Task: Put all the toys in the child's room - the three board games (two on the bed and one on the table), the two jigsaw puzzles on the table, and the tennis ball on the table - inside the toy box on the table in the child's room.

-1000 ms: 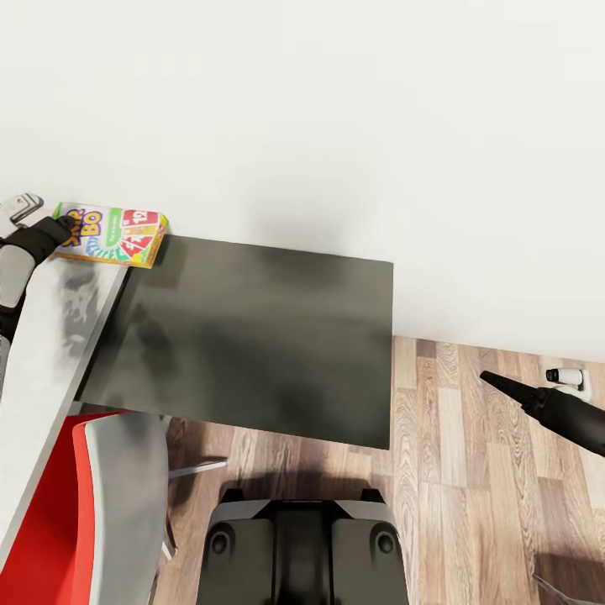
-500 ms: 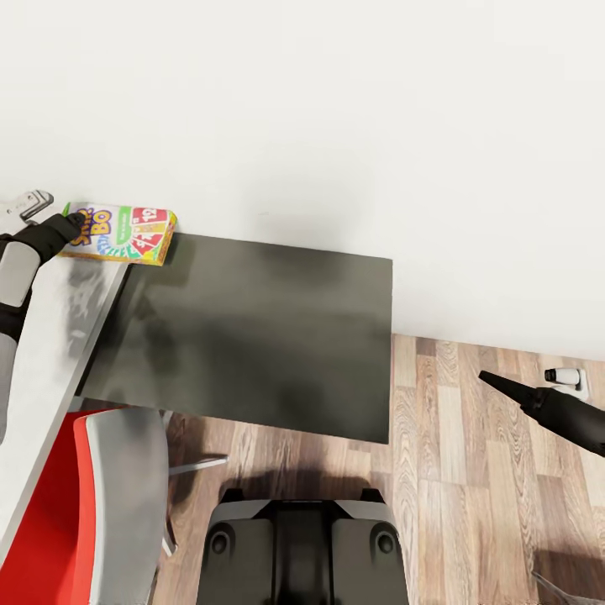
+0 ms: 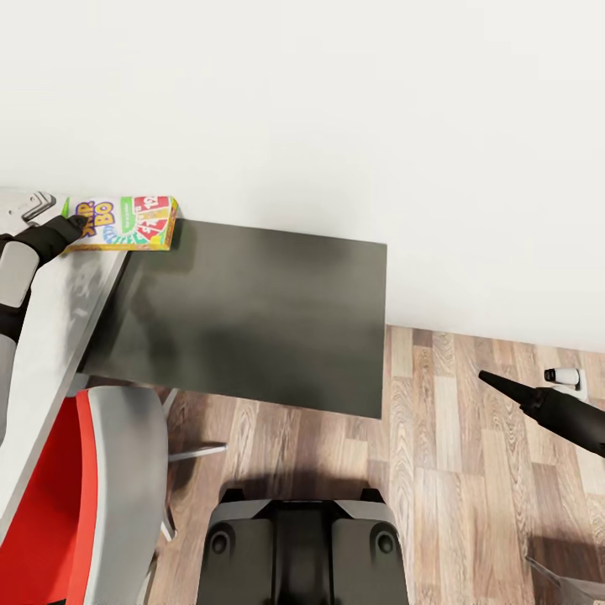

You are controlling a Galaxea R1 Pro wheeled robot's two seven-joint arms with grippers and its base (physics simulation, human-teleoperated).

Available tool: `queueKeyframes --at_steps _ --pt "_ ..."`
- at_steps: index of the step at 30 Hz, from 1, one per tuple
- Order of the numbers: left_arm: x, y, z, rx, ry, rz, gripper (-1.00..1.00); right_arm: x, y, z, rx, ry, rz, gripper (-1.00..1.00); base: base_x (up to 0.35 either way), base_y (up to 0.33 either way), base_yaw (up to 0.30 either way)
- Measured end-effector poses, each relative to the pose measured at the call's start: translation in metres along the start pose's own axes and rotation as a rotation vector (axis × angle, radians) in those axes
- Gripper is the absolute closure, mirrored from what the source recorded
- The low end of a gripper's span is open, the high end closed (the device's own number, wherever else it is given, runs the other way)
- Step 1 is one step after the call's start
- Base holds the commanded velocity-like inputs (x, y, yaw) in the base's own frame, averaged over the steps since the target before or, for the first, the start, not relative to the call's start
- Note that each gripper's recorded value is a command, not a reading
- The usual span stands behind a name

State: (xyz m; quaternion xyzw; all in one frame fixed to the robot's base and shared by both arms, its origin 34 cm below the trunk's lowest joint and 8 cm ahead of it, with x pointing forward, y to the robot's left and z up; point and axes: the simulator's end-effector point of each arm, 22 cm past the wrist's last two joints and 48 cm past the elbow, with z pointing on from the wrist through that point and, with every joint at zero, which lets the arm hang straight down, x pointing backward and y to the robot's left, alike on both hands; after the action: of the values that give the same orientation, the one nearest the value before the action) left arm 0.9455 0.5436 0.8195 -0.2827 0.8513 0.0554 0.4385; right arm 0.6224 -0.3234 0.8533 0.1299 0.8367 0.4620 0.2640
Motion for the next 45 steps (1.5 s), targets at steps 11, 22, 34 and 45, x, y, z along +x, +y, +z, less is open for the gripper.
queueKeyframes --at_steps 11,22,34,45 --pt "0.001 0.000 -0.001 0.002 -0.004 0.006 -1.00 0.000 0.000 0.000 0.000 0.000 -0.001 -1.00 -0.012 -0.002 0.000" --pt "-0.007 0.012 -0.002 -0.015 -0.015 0.012 -1.00 0.001 0.001 0.003 -0.006 0.007 -0.002 -1.00 -0.001 0.000 0.000" --pt "-0.035 0.030 -0.006 -0.029 -0.049 -0.054 -1.00 0.012 -0.005 0.015 0.026 0.046 0.000 -1.00 0.000 0.000 0.000" --pt "-0.066 0.019 -0.019 0.011 -0.074 -0.109 -1.00 0.014 -0.012 0.018 0.059 0.054 -0.001 -1.00 0.000 0.000 0.000"
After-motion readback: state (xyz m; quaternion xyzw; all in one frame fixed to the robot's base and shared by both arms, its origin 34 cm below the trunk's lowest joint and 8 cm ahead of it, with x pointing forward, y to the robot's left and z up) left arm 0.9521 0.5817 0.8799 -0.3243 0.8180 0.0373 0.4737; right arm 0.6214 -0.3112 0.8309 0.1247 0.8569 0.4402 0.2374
